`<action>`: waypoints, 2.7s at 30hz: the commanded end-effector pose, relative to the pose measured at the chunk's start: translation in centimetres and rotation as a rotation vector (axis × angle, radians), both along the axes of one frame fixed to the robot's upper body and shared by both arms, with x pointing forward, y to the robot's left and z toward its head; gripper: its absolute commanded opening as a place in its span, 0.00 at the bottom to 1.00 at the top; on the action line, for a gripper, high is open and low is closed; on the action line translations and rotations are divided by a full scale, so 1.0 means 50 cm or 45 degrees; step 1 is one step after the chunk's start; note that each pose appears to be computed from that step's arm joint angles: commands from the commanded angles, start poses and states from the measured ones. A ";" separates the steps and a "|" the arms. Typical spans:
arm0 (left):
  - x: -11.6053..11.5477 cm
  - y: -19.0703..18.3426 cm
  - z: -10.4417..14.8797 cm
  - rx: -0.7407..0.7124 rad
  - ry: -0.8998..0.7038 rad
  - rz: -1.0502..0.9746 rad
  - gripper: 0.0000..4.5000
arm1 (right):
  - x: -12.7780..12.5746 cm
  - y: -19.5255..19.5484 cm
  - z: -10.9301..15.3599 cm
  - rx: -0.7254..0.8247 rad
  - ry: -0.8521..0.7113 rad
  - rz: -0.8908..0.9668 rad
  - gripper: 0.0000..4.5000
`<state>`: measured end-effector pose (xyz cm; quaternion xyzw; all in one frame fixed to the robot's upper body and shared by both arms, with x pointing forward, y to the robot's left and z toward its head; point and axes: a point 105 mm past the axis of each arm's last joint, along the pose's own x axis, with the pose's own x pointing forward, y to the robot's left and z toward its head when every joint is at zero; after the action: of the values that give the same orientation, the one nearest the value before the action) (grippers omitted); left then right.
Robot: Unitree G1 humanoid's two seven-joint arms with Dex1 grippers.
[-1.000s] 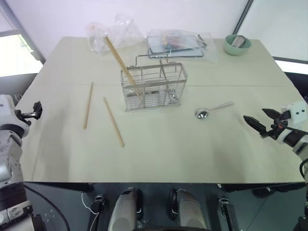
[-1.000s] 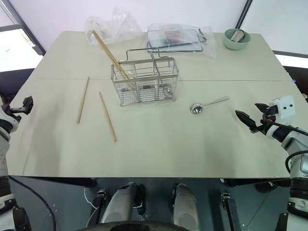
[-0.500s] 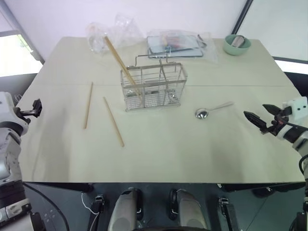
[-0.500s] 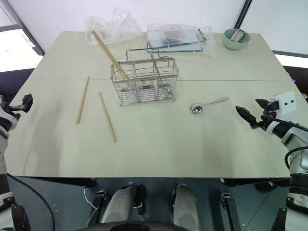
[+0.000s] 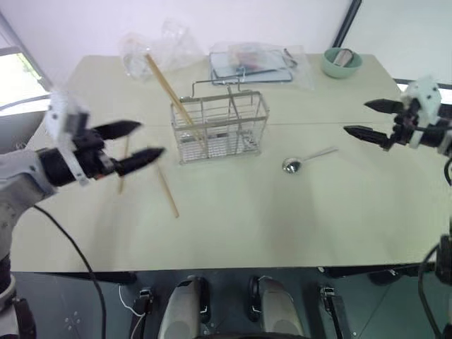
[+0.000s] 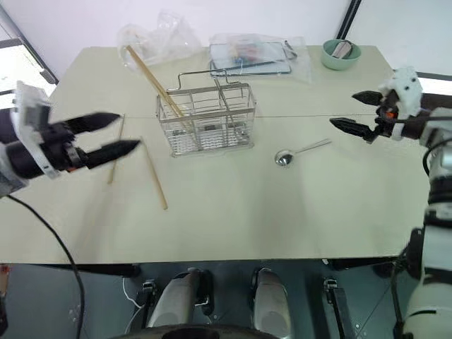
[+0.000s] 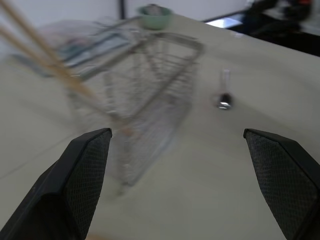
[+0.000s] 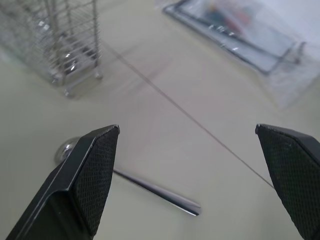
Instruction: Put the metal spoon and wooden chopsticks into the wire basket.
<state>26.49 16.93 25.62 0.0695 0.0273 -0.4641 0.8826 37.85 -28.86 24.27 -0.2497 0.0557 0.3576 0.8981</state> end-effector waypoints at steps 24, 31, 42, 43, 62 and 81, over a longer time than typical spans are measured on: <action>-0.052 -0.147 0.005 0.101 -0.025 -0.423 0.99 | 0.072 0.163 -0.145 -1.047 0.322 0.411 1.00; -0.054 -0.146 0.007 0.097 -0.040 -0.399 1.00 | 0.078 0.162 -0.159 -1.143 0.304 0.406 0.80; -0.050 -0.145 0.017 0.099 -0.060 -0.387 1.00 | 0.066 0.171 -0.166 -1.038 0.333 0.463 0.01; -0.049 -0.144 0.019 0.099 -0.061 -0.386 1.00 | 0.067 0.173 -0.163 -1.017 0.311 0.460 0.01; 0.022 -0.082 0.110 0.035 -0.226 -0.198 1.00 | -0.042 0.274 0.236 0.671 -0.023 0.834 0.01; 0.029 -0.088 0.124 0.029 -0.283 -0.198 1.00 | 0.044 0.373 0.120 0.618 0.060 0.528 0.01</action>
<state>28.60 12.14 30.38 0.1157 -0.0415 -0.5300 0.8390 40.36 -10.56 29.05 -0.0023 -0.0379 0.5386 0.8417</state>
